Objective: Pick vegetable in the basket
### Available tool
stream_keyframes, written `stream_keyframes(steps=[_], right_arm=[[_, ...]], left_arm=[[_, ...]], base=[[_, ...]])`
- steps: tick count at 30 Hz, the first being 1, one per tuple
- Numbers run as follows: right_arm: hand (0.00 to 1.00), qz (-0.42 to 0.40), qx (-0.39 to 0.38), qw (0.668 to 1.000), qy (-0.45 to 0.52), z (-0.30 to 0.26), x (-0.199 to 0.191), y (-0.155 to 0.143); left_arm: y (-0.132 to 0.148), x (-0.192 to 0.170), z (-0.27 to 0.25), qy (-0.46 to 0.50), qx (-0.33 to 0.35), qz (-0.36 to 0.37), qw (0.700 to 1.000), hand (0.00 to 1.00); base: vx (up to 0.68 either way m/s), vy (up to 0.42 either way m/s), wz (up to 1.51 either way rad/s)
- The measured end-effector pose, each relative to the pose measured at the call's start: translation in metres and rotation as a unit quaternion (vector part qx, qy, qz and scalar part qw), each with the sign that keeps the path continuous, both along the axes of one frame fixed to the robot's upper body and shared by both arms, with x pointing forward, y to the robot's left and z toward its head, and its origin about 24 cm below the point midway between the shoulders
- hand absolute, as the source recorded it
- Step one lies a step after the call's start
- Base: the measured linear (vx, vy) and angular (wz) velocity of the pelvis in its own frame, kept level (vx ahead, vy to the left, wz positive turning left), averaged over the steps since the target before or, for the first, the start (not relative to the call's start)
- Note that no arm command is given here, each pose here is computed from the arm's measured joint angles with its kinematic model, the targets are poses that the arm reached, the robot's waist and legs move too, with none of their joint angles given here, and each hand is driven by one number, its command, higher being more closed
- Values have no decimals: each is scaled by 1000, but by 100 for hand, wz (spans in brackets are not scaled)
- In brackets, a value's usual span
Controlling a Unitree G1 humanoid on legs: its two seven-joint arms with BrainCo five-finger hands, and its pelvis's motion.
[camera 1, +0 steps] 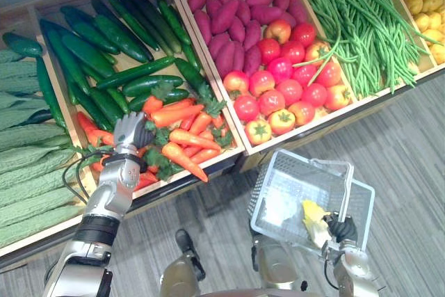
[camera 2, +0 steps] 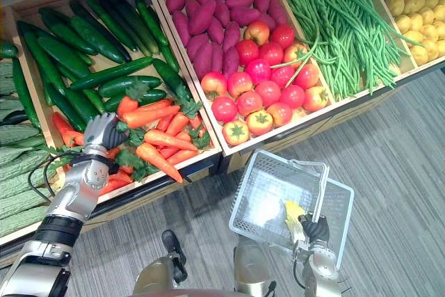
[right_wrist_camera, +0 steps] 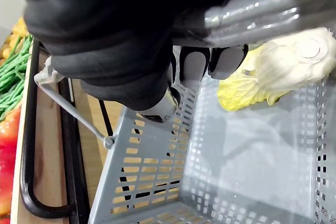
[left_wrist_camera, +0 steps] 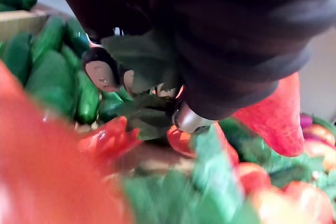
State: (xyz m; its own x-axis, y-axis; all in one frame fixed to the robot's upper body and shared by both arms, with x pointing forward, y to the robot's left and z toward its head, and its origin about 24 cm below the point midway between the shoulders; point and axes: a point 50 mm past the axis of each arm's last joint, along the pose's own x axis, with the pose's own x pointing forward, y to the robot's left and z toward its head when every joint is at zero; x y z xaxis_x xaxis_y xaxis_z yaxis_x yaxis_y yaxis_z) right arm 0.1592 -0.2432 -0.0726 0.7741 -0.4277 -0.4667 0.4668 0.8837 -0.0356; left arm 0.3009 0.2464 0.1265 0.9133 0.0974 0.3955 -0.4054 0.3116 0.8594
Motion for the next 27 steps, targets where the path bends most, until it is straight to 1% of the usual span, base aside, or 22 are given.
stream_keyframes(steps=[3, 6, 9, 14, 17, 22, 25, 27], right_arm=[[100, -1, 0, 1000, 1, 0, -1, 0], [100, -4, 2, 1000, 6, -2, -5, 1], [100, -6, 4, 1000, 11, -4, -9, 1], [100, -9, 5, 1000, 20, -7, -15, 0], [100, -13, 3, 1000, 22, -7, -19, -1], [100, -17, -2, 1000, 16, -3, -22, -2], [100, -30, -8, 999, -21, 12, -16, -1], [100, -25, -17, 999, -43, 22, -11, -1]], left_arm=[[-9, -4, 11, -38, -7, -13, 999, 100], [-25, -12, 16, -75, -36, -31, 996, 100], [-35, -19, 21, -107, -56, -40, 992, 100], [-50, -33, 19, -137, -114, -55, 982, 100], [-62, -46, 20, -164, -186, -74, 966, 100], [-71, -61, 20, -183, -254, -92, 945, 100], [-73, -73, 19, -189, -293, -97, 932, 100], [-81, -79, 20, -192, -314, -110, 923, 100]], base=[[9, -1, 3], [10, 3, 8], [-12, -3, 4], [-6, -4, 4], [-12, -9, 4], [-11, -5, -1], [-23, -12, -54], [-77, -9, -108]])
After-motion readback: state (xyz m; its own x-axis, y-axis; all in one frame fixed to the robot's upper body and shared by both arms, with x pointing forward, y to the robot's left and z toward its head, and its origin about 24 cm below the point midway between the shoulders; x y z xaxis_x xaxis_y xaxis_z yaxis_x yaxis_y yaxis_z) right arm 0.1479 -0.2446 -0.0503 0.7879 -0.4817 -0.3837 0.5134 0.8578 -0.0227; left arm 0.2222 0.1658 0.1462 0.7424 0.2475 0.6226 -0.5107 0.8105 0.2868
